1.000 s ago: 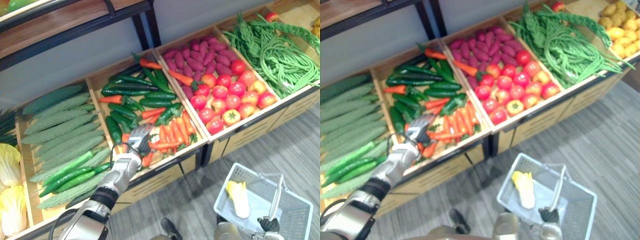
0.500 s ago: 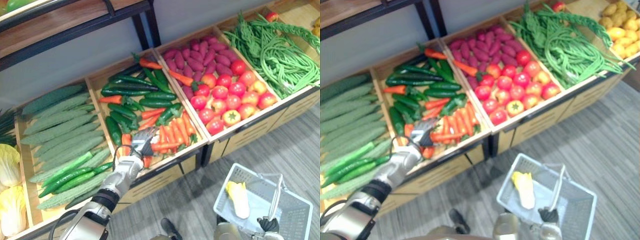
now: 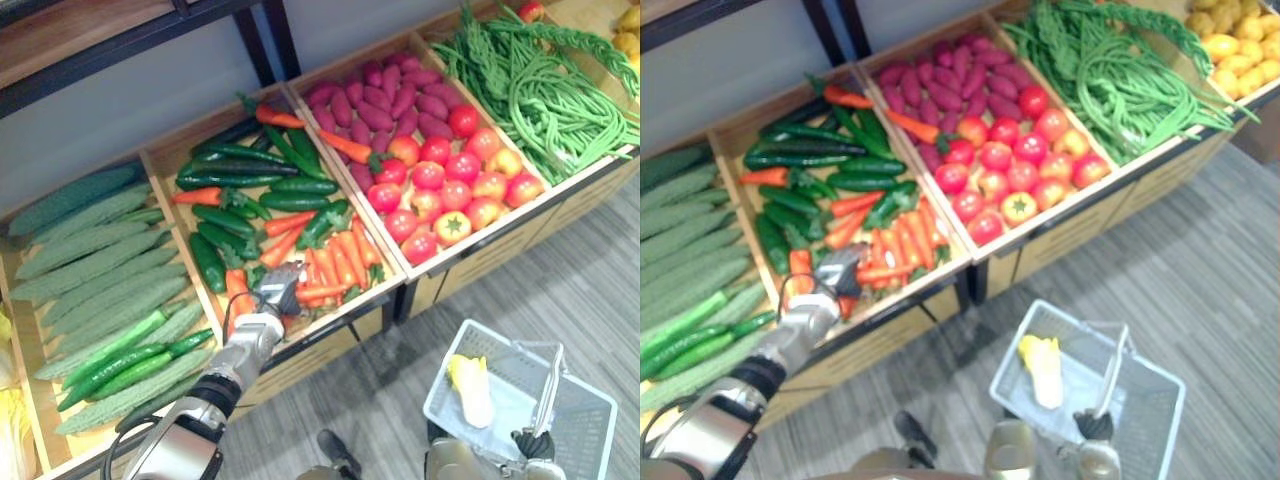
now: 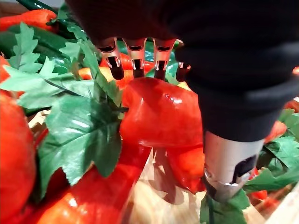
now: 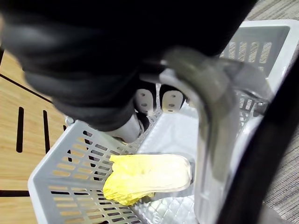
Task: Pick vegetable in the basket
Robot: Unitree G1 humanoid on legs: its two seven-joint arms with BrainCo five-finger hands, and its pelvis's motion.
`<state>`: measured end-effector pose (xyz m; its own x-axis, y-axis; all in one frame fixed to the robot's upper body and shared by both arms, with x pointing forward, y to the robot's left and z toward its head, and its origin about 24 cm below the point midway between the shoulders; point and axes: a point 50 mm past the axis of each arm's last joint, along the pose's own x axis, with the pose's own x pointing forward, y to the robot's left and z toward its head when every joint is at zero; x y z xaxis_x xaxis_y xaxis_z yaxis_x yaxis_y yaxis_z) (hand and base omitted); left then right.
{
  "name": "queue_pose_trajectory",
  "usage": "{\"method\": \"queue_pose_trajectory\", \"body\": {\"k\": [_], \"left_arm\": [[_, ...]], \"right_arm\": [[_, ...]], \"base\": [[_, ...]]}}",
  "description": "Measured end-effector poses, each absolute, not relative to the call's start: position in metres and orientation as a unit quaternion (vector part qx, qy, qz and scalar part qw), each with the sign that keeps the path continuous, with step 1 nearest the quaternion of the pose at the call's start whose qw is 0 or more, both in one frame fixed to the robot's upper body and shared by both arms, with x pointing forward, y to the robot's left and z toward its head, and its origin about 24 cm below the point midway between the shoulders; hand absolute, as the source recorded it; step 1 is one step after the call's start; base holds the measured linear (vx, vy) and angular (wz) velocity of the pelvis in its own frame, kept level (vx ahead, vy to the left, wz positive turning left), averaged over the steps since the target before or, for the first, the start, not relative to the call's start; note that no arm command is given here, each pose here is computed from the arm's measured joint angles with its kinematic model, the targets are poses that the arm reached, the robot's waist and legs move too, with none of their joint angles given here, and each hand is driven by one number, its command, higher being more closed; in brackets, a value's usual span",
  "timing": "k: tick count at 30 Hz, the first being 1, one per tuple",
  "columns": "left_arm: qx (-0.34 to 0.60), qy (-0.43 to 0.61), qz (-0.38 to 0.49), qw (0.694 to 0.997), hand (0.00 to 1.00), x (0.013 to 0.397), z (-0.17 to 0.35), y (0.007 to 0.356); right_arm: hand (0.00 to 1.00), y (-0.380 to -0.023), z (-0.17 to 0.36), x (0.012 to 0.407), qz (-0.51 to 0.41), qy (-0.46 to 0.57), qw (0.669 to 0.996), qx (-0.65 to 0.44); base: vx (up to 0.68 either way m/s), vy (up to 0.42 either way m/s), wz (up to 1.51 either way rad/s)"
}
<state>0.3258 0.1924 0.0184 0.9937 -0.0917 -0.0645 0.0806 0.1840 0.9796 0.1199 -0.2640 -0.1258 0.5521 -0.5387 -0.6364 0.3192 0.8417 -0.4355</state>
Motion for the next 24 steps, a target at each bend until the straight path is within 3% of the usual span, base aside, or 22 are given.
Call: {"method": "queue_pose_trajectory", "body": {"k": [3,4,10,24], "left_arm": [[0.636,0.015,-0.04,0.771,0.0,0.327,0.017,0.201],[0.634,0.021,-0.029,0.772,1.0,0.328,0.018,0.205],[0.628,0.007,0.01,0.778,1.0,0.336,0.032,0.21],[0.621,0.022,0.005,0.783,1.0,0.335,0.025,0.207]], "right_arm": [[1.0,-0.263,-0.124,0.126,-0.243,0.397,0.875,-0.136],[1.0,-0.263,-0.123,0.128,-0.244,0.393,0.876,-0.136],[1.0,-0.263,-0.12,0.131,-0.246,0.384,0.879,-0.138],[1.0,-0.261,-0.119,0.133,-0.243,0.375,0.883,-0.144]], "base": [[0.01,0.011,-0.19],[0.01,0.006,-0.18],[0.02,-0.002,-0.09],[0.03,-0.002,-0.02]]}}
